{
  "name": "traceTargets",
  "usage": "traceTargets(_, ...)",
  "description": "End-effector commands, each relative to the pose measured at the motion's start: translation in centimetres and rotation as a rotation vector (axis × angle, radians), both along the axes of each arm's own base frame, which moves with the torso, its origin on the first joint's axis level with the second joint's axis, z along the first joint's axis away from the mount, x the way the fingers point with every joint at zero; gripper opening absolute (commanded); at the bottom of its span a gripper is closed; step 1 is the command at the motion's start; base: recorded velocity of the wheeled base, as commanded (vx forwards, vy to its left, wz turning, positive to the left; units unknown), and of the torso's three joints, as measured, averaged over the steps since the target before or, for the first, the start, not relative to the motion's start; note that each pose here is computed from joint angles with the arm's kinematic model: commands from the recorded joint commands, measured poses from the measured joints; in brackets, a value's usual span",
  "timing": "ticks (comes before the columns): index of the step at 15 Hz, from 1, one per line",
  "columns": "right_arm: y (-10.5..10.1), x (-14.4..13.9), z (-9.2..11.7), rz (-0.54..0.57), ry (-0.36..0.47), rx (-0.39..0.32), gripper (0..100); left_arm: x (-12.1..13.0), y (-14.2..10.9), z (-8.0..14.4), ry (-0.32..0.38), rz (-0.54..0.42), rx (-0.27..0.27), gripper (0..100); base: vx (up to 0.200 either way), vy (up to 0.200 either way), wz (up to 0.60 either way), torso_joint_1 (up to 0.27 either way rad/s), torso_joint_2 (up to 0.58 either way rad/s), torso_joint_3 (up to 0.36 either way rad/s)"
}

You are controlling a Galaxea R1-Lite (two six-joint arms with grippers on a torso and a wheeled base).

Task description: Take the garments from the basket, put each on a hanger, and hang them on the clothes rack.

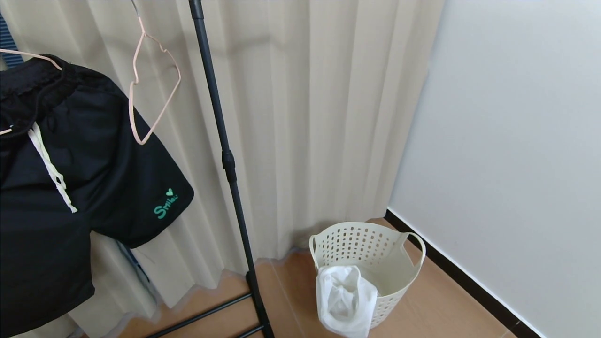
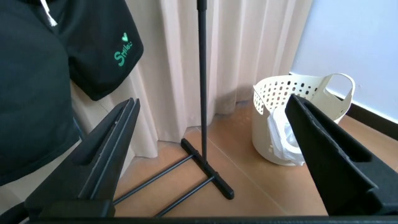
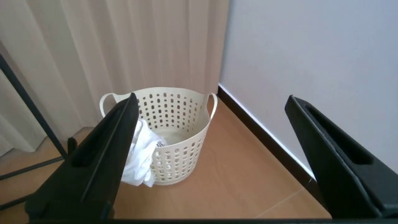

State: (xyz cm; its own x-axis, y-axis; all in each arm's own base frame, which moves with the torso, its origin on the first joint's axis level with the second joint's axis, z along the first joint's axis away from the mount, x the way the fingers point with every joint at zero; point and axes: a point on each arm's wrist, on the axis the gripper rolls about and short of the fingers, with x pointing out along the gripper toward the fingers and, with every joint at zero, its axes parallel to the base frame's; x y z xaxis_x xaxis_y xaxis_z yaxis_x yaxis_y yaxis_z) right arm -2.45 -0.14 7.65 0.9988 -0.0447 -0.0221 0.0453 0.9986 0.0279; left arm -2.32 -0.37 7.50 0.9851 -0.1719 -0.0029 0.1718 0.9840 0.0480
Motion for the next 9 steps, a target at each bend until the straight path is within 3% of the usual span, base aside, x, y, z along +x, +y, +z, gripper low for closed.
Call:
traceTargets(1,0.00,0.01,0.01,0.000,0.001,0.000,100,0.01,0.00,0.00,0.002,-0.001,-0.001,100,0.000,0.000,0.00,0.000,0.00,0.000)
traceTargets(5,0.00,0.01,0.01,0.000,0.001,-0.002,100,0.01,0.01,0.00,0.002,-0.001,-0.004,100,0.000,0.000,0.00,0.000,0.00,0.000)
traceTargets(9,0.00,0.01,-0.01,0.000,0.002,-0.002,100,0.01,0.01,0.00,0.003,-0.001,-0.007,100,0.000,0.000,0.00,0.000,0.00,-0.146)
